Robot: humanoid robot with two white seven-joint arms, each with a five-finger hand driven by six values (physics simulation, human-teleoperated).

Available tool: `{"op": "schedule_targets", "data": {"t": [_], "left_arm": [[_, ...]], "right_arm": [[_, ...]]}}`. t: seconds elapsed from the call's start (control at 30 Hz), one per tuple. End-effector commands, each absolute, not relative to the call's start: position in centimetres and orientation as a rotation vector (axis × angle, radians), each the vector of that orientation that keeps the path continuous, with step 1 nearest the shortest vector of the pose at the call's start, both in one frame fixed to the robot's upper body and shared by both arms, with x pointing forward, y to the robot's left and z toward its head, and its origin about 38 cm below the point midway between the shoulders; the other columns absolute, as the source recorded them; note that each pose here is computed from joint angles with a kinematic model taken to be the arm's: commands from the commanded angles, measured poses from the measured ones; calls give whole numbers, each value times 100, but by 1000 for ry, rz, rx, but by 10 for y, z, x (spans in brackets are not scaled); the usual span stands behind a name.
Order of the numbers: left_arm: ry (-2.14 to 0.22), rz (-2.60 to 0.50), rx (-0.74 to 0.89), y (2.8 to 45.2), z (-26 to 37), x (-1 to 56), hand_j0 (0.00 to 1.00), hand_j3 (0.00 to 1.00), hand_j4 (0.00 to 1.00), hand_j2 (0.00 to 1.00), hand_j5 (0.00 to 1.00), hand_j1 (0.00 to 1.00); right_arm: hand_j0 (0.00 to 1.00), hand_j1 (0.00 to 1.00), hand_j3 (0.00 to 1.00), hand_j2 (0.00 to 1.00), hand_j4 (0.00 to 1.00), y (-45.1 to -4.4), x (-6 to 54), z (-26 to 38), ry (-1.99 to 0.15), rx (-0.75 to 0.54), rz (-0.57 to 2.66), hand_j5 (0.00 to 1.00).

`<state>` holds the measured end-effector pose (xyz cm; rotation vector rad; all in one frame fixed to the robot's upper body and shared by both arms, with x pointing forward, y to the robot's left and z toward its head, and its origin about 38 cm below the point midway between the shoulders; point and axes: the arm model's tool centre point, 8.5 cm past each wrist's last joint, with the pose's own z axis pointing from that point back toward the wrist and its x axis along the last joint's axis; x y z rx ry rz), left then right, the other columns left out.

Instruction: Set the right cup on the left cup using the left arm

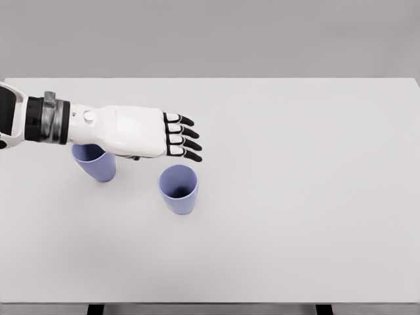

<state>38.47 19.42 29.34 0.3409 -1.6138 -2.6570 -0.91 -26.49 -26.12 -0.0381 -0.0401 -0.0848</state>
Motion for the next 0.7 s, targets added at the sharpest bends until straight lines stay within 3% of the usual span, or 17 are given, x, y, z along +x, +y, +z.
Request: {"op": "schedule_targets", "data": {"t": [0.0,0.67], "left_arm": [[-1575,-2686,360,195,292,386,100,100,100,100,100,100],[-1502,-2806,322,180,262,379,99,99,99,99,99,99]], "right_arm": [[100,100,100,100,100,-265,-8,-261,-42,-38,-85,100],[100,100,100,100,100,-265,-8,-261,-42,-38,-85,100]]}}
